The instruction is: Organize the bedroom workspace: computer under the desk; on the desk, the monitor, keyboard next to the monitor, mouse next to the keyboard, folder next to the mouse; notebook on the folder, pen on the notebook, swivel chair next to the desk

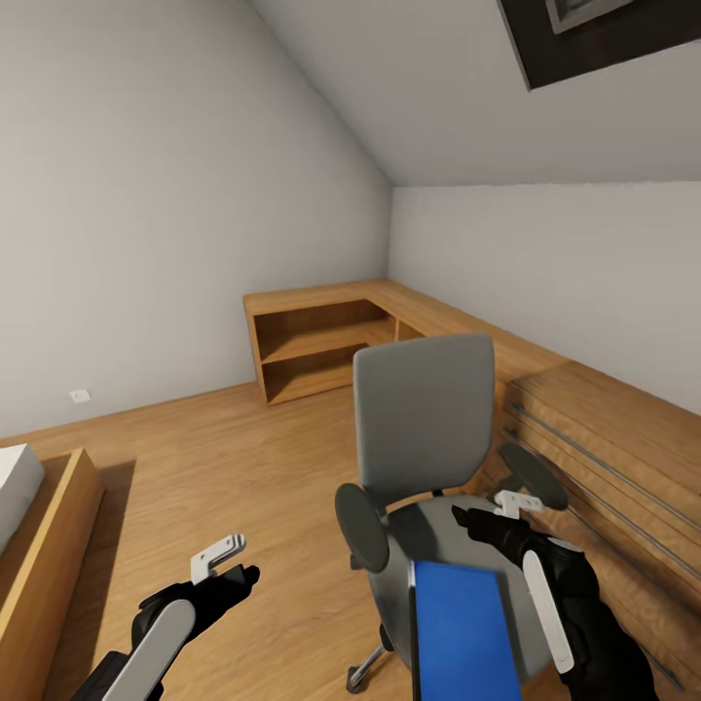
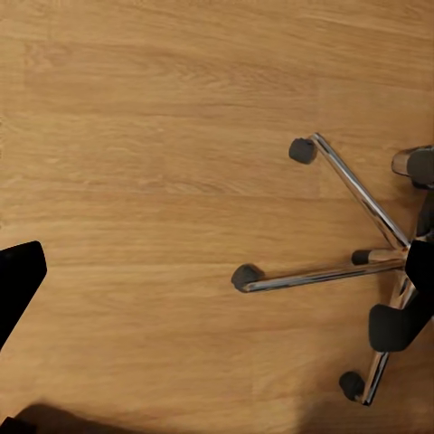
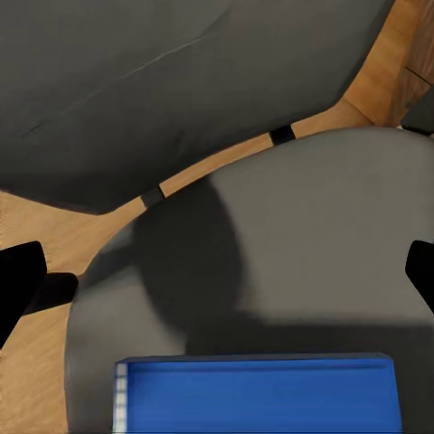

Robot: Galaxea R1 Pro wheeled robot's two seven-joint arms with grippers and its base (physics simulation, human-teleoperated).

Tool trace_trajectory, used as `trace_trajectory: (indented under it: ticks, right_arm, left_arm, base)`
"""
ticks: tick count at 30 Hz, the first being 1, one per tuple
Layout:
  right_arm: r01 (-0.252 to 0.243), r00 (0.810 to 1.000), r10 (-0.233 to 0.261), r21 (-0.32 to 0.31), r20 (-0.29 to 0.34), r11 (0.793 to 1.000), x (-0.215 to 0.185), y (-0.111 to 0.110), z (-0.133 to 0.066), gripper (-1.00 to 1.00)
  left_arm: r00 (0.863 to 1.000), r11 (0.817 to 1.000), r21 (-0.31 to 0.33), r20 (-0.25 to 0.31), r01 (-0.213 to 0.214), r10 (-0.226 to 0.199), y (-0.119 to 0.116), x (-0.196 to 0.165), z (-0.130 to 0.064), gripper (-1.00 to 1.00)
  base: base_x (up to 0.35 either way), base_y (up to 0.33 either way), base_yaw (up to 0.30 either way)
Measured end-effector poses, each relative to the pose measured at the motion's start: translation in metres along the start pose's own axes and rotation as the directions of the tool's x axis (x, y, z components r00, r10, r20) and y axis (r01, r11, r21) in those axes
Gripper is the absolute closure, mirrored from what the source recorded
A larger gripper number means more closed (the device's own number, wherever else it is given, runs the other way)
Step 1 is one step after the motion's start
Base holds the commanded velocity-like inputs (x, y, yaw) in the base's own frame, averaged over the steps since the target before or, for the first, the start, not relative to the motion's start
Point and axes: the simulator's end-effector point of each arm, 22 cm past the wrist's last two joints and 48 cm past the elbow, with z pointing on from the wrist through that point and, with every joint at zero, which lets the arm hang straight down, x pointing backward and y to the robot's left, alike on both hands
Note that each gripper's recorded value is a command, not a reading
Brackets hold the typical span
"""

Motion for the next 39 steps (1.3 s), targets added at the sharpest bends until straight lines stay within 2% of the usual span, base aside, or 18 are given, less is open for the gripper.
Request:
trace_trajectory:
  ticks: [7,9,10,13,19,24,29,37,39]
  right_arm:
    - [-0.028,1.0,0.028,0.002,0.006,1.0,-0.002,-0.005,-0.001,-1.0]
    - [-0.051,0.999,0.051,-0.009,0.009,0.999,-0.003,-0.006,-0.002,-1.0]
    - [-0.086,0.996,0.087,-0.028,0.015,0.996,-0.006,-0.005,-0.002,-1.0]
    - [-0.09,0.996,0.091,-0.03,0.015,0.995,-0.006,-0.005,-0.003,-1.0]
    - [-0.097,0.995,0.097,-0.03,0.021,0.995,-0.007,-0.006,-0.003,-1.0]
    - [-0.122,0.992,0.122,-0.011,0.033,0.993,-0.011,-0.019,-0.006,-1.0]
    - [-0.128,0.991,0.128,-0.006,0.041,0.992,-0.013,-0.022,-0.007,-1.0]
    - [-0.131,0.991,0.131,-0.004,0.04,0.991,-0.013,-0.024,-0.008,-1.0]
    - [-0.175,0.984,0.175,-0.003,0.047,0.985,-0.011,-0.037,-0.008,-1.0]
  left_arm:
    - [1.0,1.0,0.001,0.0,0.0,0.0,0.0,0.0,0.0,-1.0]
    - [1.0,1.0,0.001,0.001,0.0,0.0,0.0,0.0,0.0,-1.0]
    - [1.0,1.0,0.001,0.0,-0.001,0.001,0.0,0.0,0.0,-1.0]
    - [1.0,1.0,0.001,0.0,-0.001,0.001,0.0,0.0,0.0,-1.0]
    - [1.0,1.0,0.003,0.002,-0.003,0.003,-0.001,-0.001,-0.001,-1.0]
    - [1.0,1.0,0.003,0.003,-0.002,0.002,-0.001,-0.001,-0.002,-1.0]
    - [1.0,1.0,0.004,0.003,-0.002,0.002,-0.002,-0.002,-0.002,-1.0]
    - [1.0,1.0,0.028,0.014,-0.015,0.014,-0.011,-0.004,-0.008,-1.0]
    - [0.999,0.998,0.055,0.041,-0.016,0.014,-0.021,-0.011,-0.014,-1.0]
  base:
    - [-0.246,0.125,0.0]
    - [-0.292,0.153,0.0]
    - [-0.297,0.156,0.0]
    - [-0.297,0.156,-0.004]
    - [-0.298,0.158,-0.245]
    - [-0.298,0.158,-0.285]
    - [-0.297,0.145,-0.212]
    - [-0.055,0.012,-0.013]
    - [-0.004,0.001,-0.001]
